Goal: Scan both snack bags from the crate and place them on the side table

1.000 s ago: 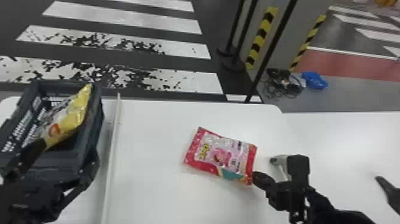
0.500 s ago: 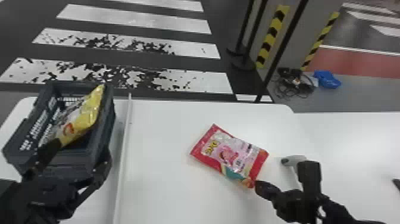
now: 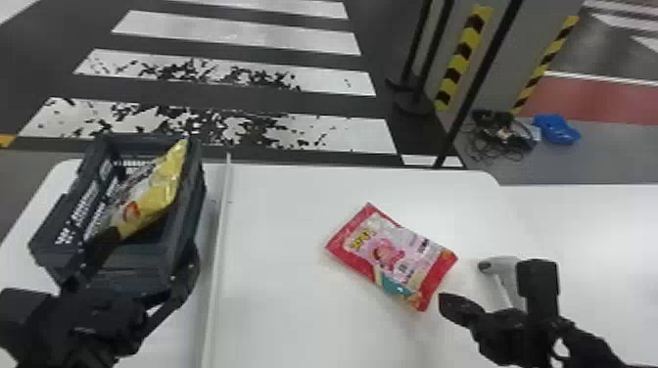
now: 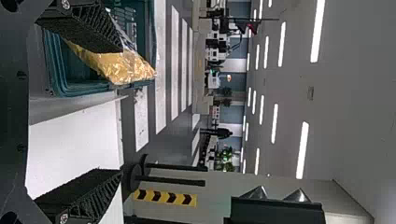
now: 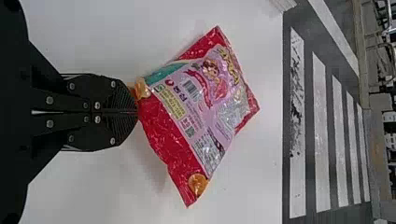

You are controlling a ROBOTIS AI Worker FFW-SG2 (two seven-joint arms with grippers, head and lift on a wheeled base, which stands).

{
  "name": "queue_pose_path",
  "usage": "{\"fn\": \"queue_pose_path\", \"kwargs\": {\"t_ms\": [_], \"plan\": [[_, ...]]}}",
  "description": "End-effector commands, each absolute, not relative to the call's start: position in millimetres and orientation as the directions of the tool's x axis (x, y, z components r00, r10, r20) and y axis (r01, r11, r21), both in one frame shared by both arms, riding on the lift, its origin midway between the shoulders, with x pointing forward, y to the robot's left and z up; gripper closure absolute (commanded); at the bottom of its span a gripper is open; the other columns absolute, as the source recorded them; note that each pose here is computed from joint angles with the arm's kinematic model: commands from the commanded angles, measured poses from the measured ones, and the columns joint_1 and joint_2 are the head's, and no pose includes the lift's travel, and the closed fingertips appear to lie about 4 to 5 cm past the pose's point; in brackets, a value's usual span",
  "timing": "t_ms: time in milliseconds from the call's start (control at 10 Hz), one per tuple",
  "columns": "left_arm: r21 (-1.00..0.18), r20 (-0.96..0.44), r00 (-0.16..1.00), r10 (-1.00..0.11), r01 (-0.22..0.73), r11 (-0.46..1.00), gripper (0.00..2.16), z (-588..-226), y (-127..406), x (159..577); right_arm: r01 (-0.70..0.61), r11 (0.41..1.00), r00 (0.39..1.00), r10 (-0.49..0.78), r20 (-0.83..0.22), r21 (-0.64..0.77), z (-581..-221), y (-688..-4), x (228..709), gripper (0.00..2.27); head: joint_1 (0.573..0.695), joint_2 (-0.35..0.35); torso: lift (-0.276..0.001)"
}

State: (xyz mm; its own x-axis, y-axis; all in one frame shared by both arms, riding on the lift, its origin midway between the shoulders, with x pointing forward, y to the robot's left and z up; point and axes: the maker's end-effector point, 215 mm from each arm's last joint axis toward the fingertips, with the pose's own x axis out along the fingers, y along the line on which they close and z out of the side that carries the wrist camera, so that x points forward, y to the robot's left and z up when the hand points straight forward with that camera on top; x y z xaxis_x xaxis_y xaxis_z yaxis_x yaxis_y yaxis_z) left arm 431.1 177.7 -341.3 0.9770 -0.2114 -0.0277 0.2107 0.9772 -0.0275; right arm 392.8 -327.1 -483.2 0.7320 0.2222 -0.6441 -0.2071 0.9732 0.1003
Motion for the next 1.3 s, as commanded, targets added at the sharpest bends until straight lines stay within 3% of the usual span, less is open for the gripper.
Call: {"fn": "queue_pose_path", "kwargs": {"t_ms": [0,200,400,800,1200], "plan": [[-0.029,-0.028,0.977,-0.211,0.21,0.977,0.08,-341.1,177.5,431.2,-0.185,0.977,0.762,0.208,-0.614,0.102,-461.8,-339.3,406.4,2.26,0.695,-0.198,-0.095],[-0.032,-0.029,0.976,-0.214,0.213,0.977,0.08,-341.8,175.3,430.9,-0.198,0.978,0.861,0.205,-0.465,0.064,-426.9,-347.2,458.7,2.26,0.695,-0.215,-0.095],[-0.035,-0.03,0.977,-0.212,0.211,0.977,0.08,-342.3,175.0,430.5,-0.203,0.978,0.9,0.205,-0.384,0.047,-425.1,-344.0,499.2,2.26,0.695,-0.217,-0.095],[-0.033,-0.039,0.978,-0.206,0.204,0.978,0.08,-345.7,178.6,428.4,-0.213,0.976,0.903,0.215,-0.373,0.048,-446.0,-338.2,549.9,2.26,0.695,-0.187,-0.095],[-0.03,-0.04,0.978,-0.203,0.202,0.979,0.08,-345.8,181.4,428.6,-0.223,0.975,0.875,0.192,-0.444,-0.017,-477.1,-354.4,570.1,2.26,0.695,-0.183,-0.095]]}}
